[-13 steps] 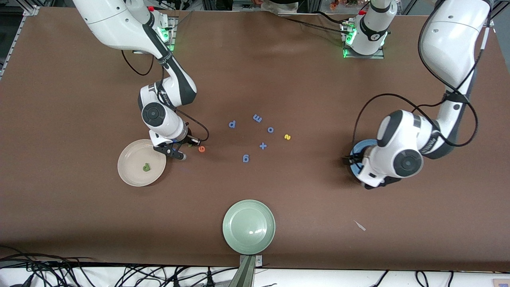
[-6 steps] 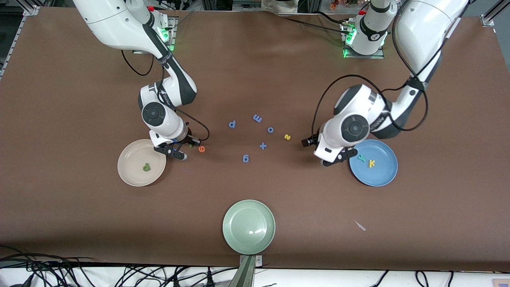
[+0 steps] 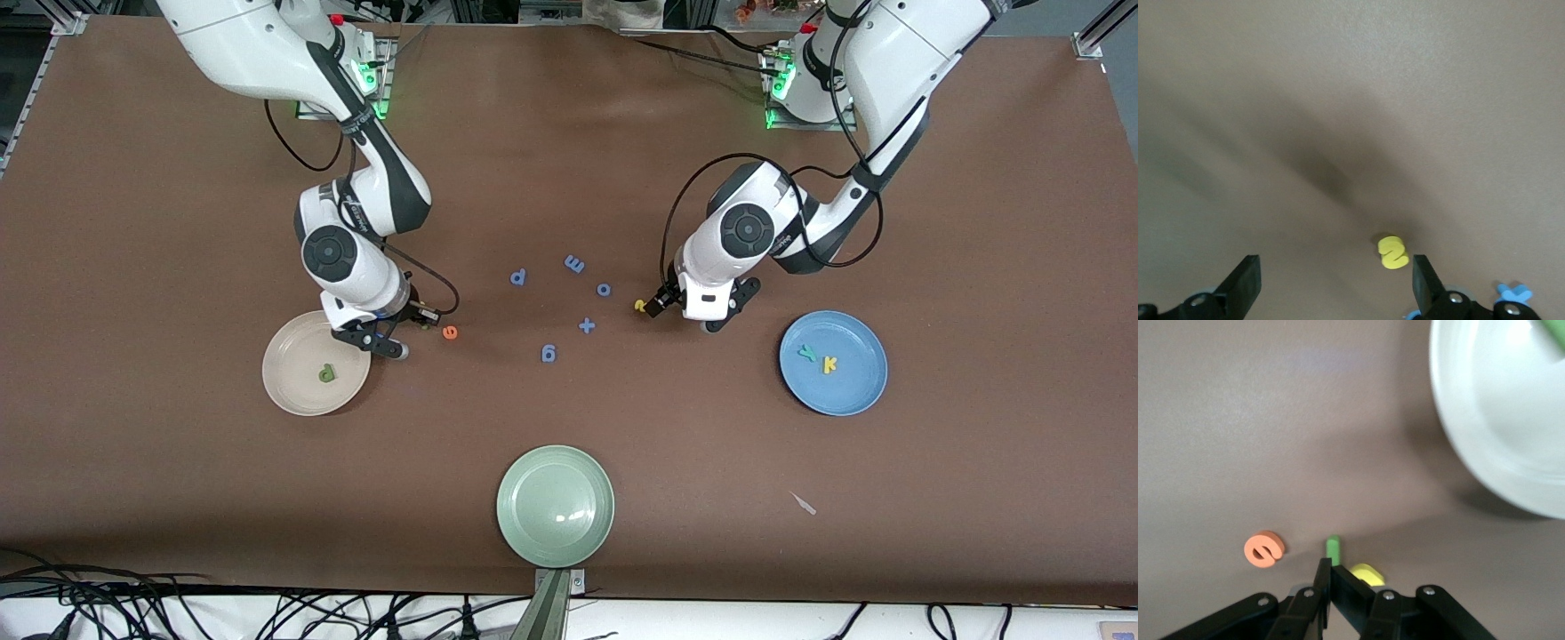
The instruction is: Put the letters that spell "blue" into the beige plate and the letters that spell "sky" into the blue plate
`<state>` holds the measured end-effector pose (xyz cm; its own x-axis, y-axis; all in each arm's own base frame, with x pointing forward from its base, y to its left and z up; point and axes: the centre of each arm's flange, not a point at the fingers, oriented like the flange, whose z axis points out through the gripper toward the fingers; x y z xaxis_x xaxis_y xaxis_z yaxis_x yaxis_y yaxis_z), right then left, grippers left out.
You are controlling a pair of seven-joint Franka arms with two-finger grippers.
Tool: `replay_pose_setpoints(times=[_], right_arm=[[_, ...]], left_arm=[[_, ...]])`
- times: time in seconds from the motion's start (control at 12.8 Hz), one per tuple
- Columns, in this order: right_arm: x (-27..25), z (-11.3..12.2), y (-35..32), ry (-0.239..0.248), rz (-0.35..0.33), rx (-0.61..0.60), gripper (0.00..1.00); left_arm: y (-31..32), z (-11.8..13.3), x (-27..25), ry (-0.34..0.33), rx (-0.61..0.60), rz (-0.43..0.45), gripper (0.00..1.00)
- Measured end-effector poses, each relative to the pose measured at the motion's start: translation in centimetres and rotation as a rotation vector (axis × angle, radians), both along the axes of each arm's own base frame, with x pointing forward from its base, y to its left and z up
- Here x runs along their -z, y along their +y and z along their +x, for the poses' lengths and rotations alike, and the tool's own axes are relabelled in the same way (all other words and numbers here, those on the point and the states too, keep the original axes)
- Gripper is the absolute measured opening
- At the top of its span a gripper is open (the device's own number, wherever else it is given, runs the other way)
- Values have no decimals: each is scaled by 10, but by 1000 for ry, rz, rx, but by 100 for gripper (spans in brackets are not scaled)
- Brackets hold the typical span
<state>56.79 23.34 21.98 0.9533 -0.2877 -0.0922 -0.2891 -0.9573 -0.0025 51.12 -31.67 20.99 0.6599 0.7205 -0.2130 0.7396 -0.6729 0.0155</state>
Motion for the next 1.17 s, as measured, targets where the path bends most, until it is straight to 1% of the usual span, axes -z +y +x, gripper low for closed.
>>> replay_pose_setpoints(times=[0.16,0.23,0.39,0.47,0.55,0.63,0.78,0.94,1.02,1.1,1.17], right_arm=[[-22,16,-24,30,-22,-42,4],[-28,21,-34,37,-28,-54,4],[-29,24,-40,42,-29,-68,4],[-28,24,-41,43,-29,-69,7],[-27,24,-42,45,-30,-68,7],[-25,23,-41,46,-31,-69,15],[-14,19,-39,37,-28,-67,37],[10,8,-32,8,-24,-41,59],[19,3,-27,3,-23,-29,73],[20,1,-20,-5,-18,-13,85],[15,2,-8,-19,-7,10,89]], left_arm=[[-5,-1,4,-13,-37,-19,100],[-11,-3,8,-14,-51,-29,100],[-27,-13,17,-12,-83,-35,100],[-31,-17,26,-14,-86,-21,100],[-33,-21,35,-22,-87,4,100],[-34,-23,41,-33,-89,27,100],[-34,-22,47,-46,-95,45,94],[-34,-17,43,-55,-100,42,70],[-34,-15,41,-60,-102,39,57],[-35,-14,40,-63,-102,36,46],[-36,-13,39,-65,-101,35,35]])
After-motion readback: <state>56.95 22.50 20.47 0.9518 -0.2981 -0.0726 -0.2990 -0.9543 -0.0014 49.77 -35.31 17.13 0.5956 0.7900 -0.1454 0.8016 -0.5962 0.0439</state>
